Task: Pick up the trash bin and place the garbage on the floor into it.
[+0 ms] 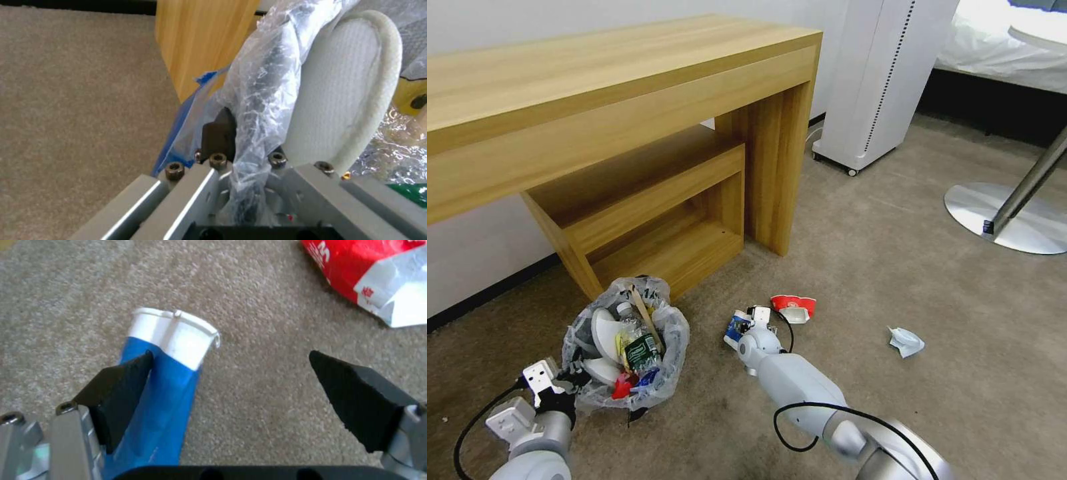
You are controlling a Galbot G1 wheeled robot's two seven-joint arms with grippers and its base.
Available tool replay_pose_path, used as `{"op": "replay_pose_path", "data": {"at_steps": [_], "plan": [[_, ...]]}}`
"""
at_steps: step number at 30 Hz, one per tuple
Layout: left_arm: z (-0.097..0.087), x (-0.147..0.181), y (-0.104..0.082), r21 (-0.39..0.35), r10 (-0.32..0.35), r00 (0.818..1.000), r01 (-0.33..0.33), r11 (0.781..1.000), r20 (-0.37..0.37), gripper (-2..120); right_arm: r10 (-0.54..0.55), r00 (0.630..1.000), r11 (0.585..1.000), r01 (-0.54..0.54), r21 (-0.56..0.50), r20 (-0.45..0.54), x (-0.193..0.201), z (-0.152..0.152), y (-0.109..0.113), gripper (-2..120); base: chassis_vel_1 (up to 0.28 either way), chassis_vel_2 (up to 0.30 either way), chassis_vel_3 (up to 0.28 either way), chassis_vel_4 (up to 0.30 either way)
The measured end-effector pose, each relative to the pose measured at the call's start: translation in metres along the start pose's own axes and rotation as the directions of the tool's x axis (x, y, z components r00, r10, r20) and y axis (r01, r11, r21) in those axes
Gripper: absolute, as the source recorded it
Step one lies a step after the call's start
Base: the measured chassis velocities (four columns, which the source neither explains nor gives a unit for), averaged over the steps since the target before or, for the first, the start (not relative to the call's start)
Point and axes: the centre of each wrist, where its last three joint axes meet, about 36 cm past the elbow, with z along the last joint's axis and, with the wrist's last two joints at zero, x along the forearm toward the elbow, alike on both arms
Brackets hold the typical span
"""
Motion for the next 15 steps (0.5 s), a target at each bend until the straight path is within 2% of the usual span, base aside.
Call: {"op": "replay_pose_path", "data": {"at_steps": [7, 9, 10, 15], "plan": [[0.002, 0.001, -0.005, 0.009, 0.019, 1.0, -0.019, 1.0, -0.005, 0, -0.027, 0.999, 0.999, 0.027, 0.034, 0.019, 0.005, 0.009, 0.007, 87, 0.0, 0.0, 0.0, 0.0], [0.003, 0.001, -0.007, 0.012, 0.025, 1.0, -0.025, 1.0, -0.005, 0, -0.035, 0.999, 0.998, 0.034, 0.044, 0.021, 0.007, 0.014, 0.01, 78, 0.0, 0.0, 0.0, 0.0], [0.003, 0.001, -0.007, 0.012, 0.025, 1.0, -0.025, 1.0, -0.005, 0, -0.035, 0.999, 0.998, 0.034, 0.044, 0.021, 0.007, 0.014, 0.01, 78, 0.0, 0.0, 0.0, 0.0], [0.002, 0.004, -0.01, 0.017, 0.035, 0.999, -0.035, 0.999, -0.001, 0, -0.049, 0.998, 0.996, 0.046, 0.075, 0.03, 0.009, 0.025, 0.013, 59, 0.0, 0.0, 0.0, 0.0]]}}
